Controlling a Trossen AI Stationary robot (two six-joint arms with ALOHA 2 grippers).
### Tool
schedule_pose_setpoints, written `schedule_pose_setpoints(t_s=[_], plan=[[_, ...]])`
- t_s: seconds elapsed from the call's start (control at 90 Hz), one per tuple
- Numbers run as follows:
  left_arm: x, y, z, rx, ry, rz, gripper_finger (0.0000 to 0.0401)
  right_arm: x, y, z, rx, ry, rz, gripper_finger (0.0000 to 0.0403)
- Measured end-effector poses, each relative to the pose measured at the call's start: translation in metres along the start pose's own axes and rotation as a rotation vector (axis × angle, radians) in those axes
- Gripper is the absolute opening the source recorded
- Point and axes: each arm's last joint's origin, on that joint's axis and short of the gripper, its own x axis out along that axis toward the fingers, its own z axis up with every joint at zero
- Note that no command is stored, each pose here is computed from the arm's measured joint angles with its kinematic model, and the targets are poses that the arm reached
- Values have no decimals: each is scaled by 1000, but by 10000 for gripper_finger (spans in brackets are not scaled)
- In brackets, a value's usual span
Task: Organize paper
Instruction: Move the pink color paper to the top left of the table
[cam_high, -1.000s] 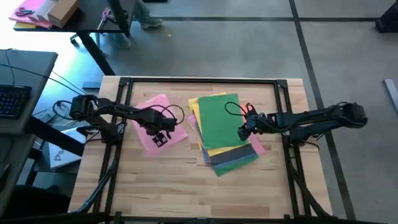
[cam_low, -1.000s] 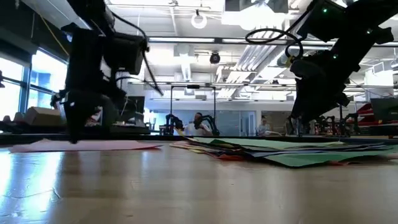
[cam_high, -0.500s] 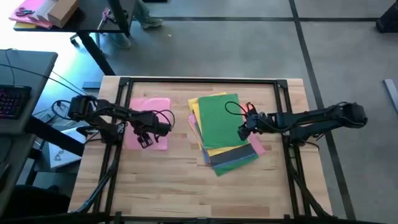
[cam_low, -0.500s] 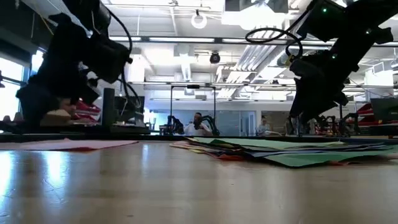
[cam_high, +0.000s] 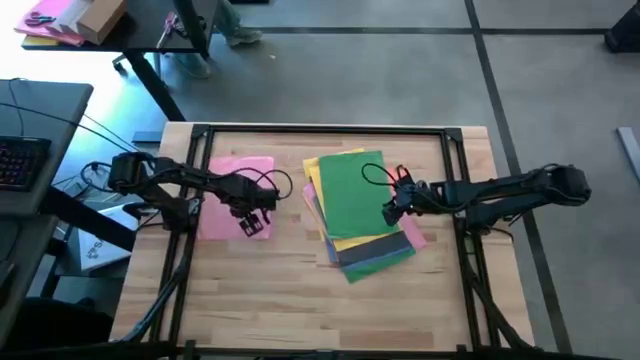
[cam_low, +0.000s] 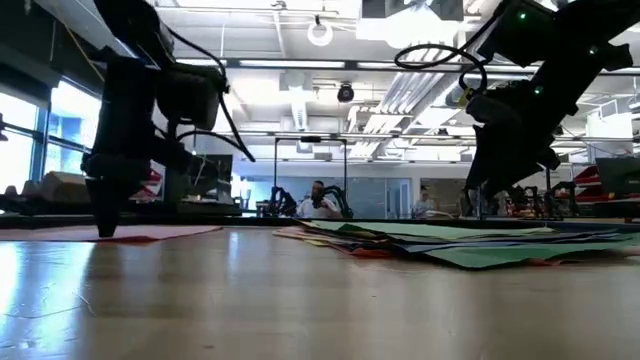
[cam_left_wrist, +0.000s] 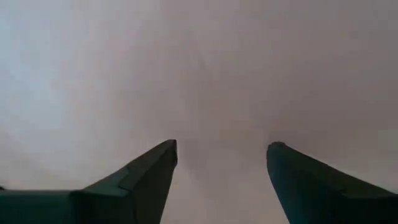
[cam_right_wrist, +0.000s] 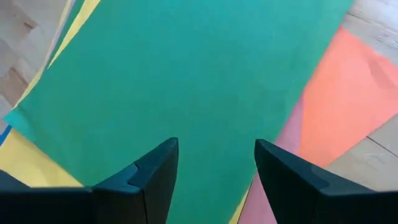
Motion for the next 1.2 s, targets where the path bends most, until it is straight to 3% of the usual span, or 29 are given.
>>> schedule_pose_setpoints(t_s=[0.467, 0.589, 0.833, 1.044, 1.2], plan=[[10, 55, 28, -65, -108, 129, 236, 0, 0, 0, -16, 0, 0, 199], [10, 63, 31, -87, -118, 113, 236, 0, 0, 0, -16, 0, 0, 199], [-20, 58, 35, -116, -233, 13, 236, 0, 0, 1, -8, -2, -1, 199], [-48, 56, 23, -134, -344, -43, 236, 0, -1, 1, 29, -4, -2, 199], [-40, 46, 11, -154, -305, -108, 236, 0, 2, -1, 78, -1, 13, 199]])
